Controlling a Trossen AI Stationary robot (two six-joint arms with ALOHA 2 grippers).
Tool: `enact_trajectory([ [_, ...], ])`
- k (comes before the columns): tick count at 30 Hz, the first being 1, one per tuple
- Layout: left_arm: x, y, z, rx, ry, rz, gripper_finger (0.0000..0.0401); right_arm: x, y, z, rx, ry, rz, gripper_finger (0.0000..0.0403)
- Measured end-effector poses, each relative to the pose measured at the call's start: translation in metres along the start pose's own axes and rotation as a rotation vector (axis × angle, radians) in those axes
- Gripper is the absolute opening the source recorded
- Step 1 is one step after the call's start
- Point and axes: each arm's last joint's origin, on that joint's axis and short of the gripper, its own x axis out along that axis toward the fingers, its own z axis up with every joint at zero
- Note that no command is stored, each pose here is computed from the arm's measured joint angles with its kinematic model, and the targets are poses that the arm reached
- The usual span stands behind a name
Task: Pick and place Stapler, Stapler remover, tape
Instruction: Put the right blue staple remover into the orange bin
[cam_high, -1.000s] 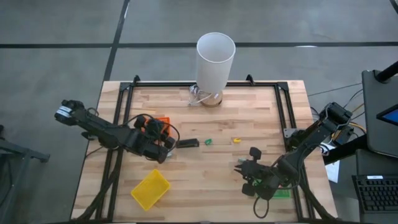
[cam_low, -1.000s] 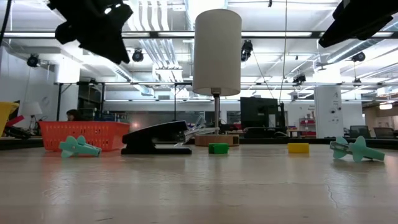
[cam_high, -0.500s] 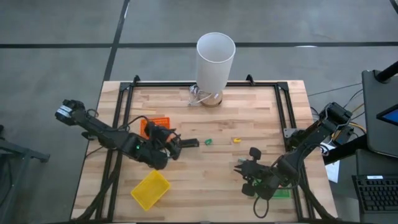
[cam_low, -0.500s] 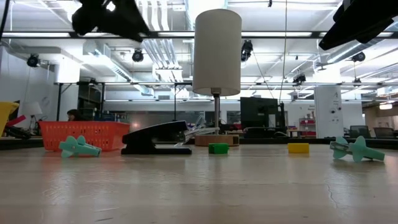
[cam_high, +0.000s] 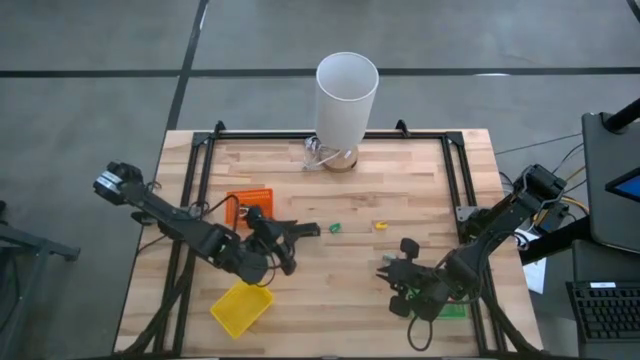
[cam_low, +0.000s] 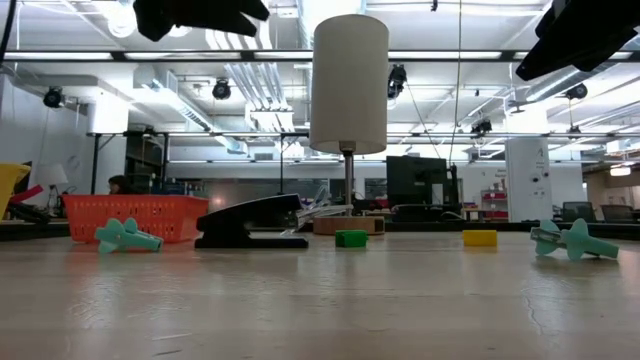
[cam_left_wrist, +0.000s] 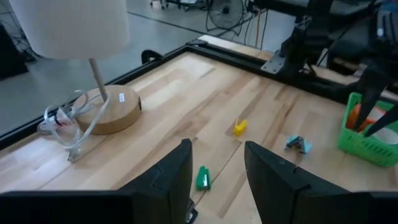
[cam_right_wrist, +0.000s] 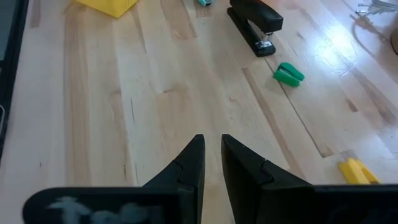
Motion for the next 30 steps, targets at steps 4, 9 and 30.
enact_trajectory([
  [4,0.006,-0.005,-0.010,0.026,0.016,0.013,0.0149,0.000,0.000,0.000,0.001,-0.001,0.001,0.0047],
  [9,0.010,-0.011,-0.013,-0.010,0.019,-0.016,0.0149,0.000,0.002,-0.002,0.007,0.080,0.075,0.0047],
  [30,0.026,-0.031,-0.030,-0.017,0.041,-0.098,0.0149,0.008,-0.002,-0.015,-0.083,0.235,0.113,0.0096],
])
